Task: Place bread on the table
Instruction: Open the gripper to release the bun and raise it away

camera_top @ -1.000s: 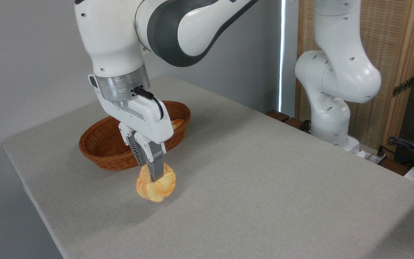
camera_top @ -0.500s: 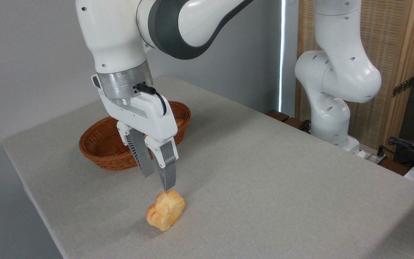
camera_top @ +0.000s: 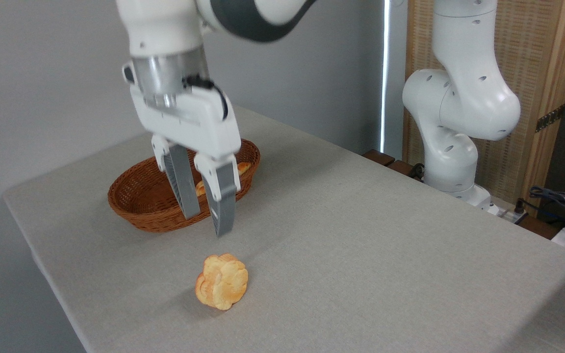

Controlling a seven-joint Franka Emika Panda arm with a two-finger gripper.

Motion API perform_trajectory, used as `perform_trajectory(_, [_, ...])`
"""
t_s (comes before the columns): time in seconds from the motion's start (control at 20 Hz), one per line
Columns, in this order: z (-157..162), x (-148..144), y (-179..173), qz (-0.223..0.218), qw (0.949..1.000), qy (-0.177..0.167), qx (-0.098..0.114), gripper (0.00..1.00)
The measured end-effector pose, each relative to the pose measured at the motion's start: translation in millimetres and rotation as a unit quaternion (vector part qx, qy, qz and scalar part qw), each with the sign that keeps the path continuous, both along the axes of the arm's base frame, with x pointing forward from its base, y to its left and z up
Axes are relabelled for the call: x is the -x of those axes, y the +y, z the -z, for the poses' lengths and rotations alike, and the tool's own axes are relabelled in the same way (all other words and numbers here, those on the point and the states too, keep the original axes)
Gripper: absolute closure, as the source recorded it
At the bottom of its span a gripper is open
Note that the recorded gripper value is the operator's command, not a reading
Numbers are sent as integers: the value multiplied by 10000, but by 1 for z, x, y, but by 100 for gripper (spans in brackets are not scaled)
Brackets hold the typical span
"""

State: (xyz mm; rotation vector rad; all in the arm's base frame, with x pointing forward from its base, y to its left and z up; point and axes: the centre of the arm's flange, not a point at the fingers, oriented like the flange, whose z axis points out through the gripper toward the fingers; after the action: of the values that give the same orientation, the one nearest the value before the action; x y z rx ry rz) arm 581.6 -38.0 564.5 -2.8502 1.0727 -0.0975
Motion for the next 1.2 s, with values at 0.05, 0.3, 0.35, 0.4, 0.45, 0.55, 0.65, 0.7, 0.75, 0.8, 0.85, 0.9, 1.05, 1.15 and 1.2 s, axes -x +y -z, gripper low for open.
perform_trajectory(0.05, [-10, 5, -3, 8, 10000, -17, 43, 0])
perform_trajectory(0.3, [-53, 25, -33, 185, 9996, 65, 178, 0])
perform_trajectory(0.35, [-58, 26, -37, 197, 9996, 92, 176, 0])
perform_trajectory(0.4, [-61, 27, -39, 207, 9996, 100, 176, 0])
perform_trajectory(0.45, [-62, 27, -39, 208, 9996, 95, 177, 0])
perform_trajectory(0.55, [-59, 25, -38, 201, 9996, 118, 176, 0])
perform_trajectory(0.65, [-56, 24, -37, 190, 9995, 169, 173, 0])
perform_trajectory(0.7, [-54, 24, -36, 182, 9995, 207, 169, 0])
perform_trajectory(0.75, [-54, 25, -35, 170, 9994, 234, 166, 0])
perform_trajectory(0.8, [-53, 25, -32, 143, 9994, 260, 163, 0])
perform_trajectory(0.85, [-53, 24, -29, 116, 9994, 271, 162, 0])
perform_trajectory(0.9, [-53, 24, -27, 91, 9995, 274, 162, 0])
perform_trajectory(1.05, [-52, 23, -19, 25, 9995, 282, 163, 0])
perform_trajectory(1.15, [-51, 23, -17, 6, 9994, 292, 162, 0])
perform_trajectory(1.2, [-51, 23, -17, 3, 9994, 296, 162, 0])
